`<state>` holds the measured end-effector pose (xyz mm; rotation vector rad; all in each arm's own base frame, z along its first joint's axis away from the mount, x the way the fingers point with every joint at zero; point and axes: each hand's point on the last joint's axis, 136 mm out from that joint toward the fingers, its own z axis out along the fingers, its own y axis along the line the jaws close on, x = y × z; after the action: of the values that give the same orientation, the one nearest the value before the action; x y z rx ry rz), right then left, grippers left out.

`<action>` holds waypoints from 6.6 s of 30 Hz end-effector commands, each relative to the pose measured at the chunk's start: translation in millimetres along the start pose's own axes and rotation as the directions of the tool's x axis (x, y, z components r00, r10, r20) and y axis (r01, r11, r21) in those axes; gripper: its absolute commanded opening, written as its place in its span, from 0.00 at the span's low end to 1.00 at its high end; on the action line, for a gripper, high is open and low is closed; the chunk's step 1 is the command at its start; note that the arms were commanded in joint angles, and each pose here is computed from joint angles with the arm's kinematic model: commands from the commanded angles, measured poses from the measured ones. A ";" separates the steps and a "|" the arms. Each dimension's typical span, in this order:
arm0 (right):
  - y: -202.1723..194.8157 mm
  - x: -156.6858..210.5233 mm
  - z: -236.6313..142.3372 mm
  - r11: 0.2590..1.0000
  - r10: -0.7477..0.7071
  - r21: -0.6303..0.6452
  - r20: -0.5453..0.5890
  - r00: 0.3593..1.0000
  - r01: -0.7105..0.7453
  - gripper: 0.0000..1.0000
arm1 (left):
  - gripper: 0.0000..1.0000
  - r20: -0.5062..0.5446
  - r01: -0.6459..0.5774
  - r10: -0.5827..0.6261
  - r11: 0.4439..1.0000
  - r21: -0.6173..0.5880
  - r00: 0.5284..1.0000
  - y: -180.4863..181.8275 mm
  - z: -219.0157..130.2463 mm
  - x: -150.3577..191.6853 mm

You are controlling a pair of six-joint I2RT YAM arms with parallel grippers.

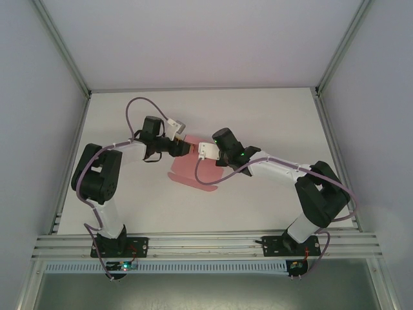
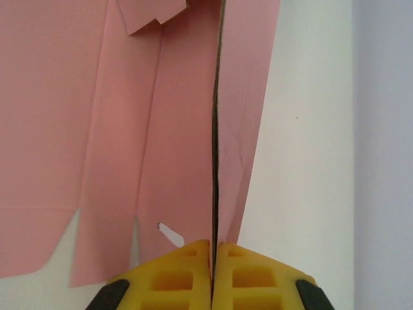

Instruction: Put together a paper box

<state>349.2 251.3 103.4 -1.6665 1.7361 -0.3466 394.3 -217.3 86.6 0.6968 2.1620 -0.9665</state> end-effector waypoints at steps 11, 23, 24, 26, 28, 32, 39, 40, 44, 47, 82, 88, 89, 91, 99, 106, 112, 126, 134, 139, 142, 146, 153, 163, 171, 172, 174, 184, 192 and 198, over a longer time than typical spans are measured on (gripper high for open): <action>122.1 29.6 -2.7 0.907 -0.032 -0.420 -0.055 0.998 0.006 0.00 | 0.59 0.095 0.108 -0.092 0.976 -0.188 0.991 -20.2 -49.5 20.8; 61.1 11.2 -6.8 0.961 -0.019 -0.274 -0.001 1.000 0.018 0.00 | 0.67 0.166 0.141 -0.082 0.914 -0.380 0.983 -15.0 -93.8 10.9; 55.1 8.7 -9.2 0.964 -0.018 -0.263 0.005 1.000 0.019 0.00 | 0.68 0.169 0.137 -0.076 0.912 -0.387 0.983 -14.8 -95.8 7.9; 46.1 4.5 -15.1 0.966 -0.019 -0.259 0.017 1.000 0.023 0.00 | 0.70 0.174 0.120 -0.054 0.909 -0.400 0.983 -15.5 -100.2 0.4; 37.3 2.1 -20.5 0.968 -0.017 -0.252 0.019 1.000 0.022 0.00 | 0.74 0.172 0.092 -0.024 0.913 -0.397 0.985 -17.3 -100.5 -4.5; 22.9 -5.0 -31.2 0.968 -0.001 -0.252 0.054 0.999 0.014 0.00 | 0.77 0.154 0.048 0.010 0.929 -0.368 0.988 -12.5 -90.2 -12.8; 5.8 -11.3 -47.6 0.949 0.010 -0.316 0.070 0.998 0.013 0.00 | 0.75 0.093 -0.047 0.070 0.972 -0.232 0.993 -20.0 -64.8 -20.5; 6.5 -12.0 -48.7 0.942 0.013 -0.336 0.080 0.997 0.014 0.00 | 0.73 0.095 -0.054 0.077 0.973 -0.225 0.992 -19.1 -62.9 -21.7; 8.3 -7.2 -37.4 0.932 0.012 -0.363 0.052 0.999 0.008 0.00 | 0.66 0.083 -0.079 0.090 0.989 -0.124 0.993 -25.3 -49.3 -21.5; 14.0 -1.1 -25.7 0.924 -0.016 -0.381 0.021 1.000 0.023 0.00 | 0.63 0.048 -0.067 0.071 0.995 -0.068 0.996 -25.6 -39.6 -16.3; 29.0 38.3 -5.9 0.953 -0.163 -0.275 -0.118 0.979 0.125 0.00 | 0.51 0.019 0.012 -0.011 0.998 -0.063 1.000 0.6 -9.7 -3.1; 35.3 50.3 4.0 0.928 -0.321 -0.276 -0.249 0.914 0.251 0.00 | 0.51 0.045 -0.018 0.015 0.997 0.078 0.999 -13.4 1.9 -11.1; 36.4 50.7 5.1 0.925 -0.335 -0.274 -0.257 0.907 0.264 0.00 | 0.51 0.051 -0.025 0.020 0.994 0.108 0.999 -17.5 2.5 -10.1; 35.3 50.5 3.7 0.928 -0.326 -0.268 -0.252 0.911 0.258 0.00 | 0.49 0.062 -0.058 0.049 0.985 0.162 0.997 -28.1 0.7 -6.9; 46.8 60.5 0.4 0.914 -0.313 -0.343 -0.254 0.915 0.218 0.00 | 0.41 0.115 -0.064 0.061 0.998 0.028 0.992 -4.9 4.3 -13.8; 55.4 60.6 6.9 0.890 -0.311 -0.414 -0.248 0.918 0.190 0.00 | 0.59 0.095 -0.103 0.100 0.994 0.035 0.990 -10.9 18.7 -13.5; 51.9 47.1 4.0 0.889 -0.281 -0.424 -0.206 0.937 0.174 0.00 | 0.48 0.081 -0.054 0.051 0.998 0.042 0.995 -3.0 34.1 -9.9; 63.5 41.0 -4.8 0.886 -0.213 -0.452 -0.200 0.956 0.103 0.00 | 0.00 0.198 0.004 0.035 0.981 -0.192 0.980 0.0 36.2 -28.3; 59.3 30.2 -23.6 0.903 -0.091 -0.429 -0.221 0.971 -0.013 0.00 | 0.00 0.204 0.168 -0.047 0.761 -0.626 0.978 35.1 6.2 -11.8; 56.8 28.1 -33.6 0.902 -0.014 -0.426 -0.205 0.979 -0.076 0.00 | 0.00 0.250 0.259 -0.103 0.621 -0.740 0.963 50.9 -16.5 12.4; 51.0 23.3 -40.9 0.907 0.014 -0.411 -0.185 0.983 -0.091 0.00 | 0.00 0.236 0.254 -0.101 0.505 -0.825 0.966 56.3 -30.4 23.6; 41.5 18.7 -46.5 0.912 0.058 -0.393 -0.166 0.984 -0.120 0.00 | 0.00 0.173 0.185 -0.066 0.393 -0.901 0.983 55.9 -38.2 34.1; 36.9 19.4 -47.7 0.913 0.094 -0.378 -0.166 0.982 -0.151 0.00 | 0.00 0.141 0.167 -0.107 0.304 -0.938 0.984 59.8 -47.5 47.8; 14.7 1.8 -64.3 0.947 0.161 -0.278 -0.016 0.987 -0.159 0.26 | 0.00 0.171 0.134 -0.023 0.722 -0.679 0.985 15.3 7.5 33.3; -26.5 -22.2 -144.1 0.968 0.238 -0.140 0.275 0.931 -0.206 0.75 | 0.00 0.208 0.043 0.098 0.811 -0.584 0.973 -15.5 -4.2 7.3; -33.6 -23.7 -150.7 0.968 0.248 -0.108 0.307 0.919 -0.226 0.78 | 0.00 0.216 0.033 0.111 0.820 -0.571 0.970 -20.1 -6.3 5.3; -47.9 -24.9 -159.5 0.961 0.270 -0.048 0.357 0.894 -0.271 0.83 | 0.00 0.235 -0.002 0.152 0.844 -0.537 0.960 -32.4 -12.4 0.4; -52.9 -38.7 -148.9 0.902 0.431 -0.150 0.353 0.831 -0.404 0.86 | 0.00 0.382 -0.191 0.305 0.932 -0.308 0.873 -110.0 -55.7 -9.9; -63.8 -28.9 -113.2 0.811 0.584 -0.181 0.180 0.792 -0.557 0.85 | 0.00 0.465 -0.327 0.327 0.941 -0.083 0.823 -176.4 -87.3 -16.6; -32.4 -48.6 -94.7 0.790 0.574 -0.340 0.123 0.809 -0.509 0.80 | 0.00 0.462 -0.262 0.309 0.951 -0.164 0.831 -163.6 -93.4 -30.4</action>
<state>325.4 254.4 209.9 -1.2041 2.0242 0.2720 259.9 -248.0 218.8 0.6596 1.5930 -0.7964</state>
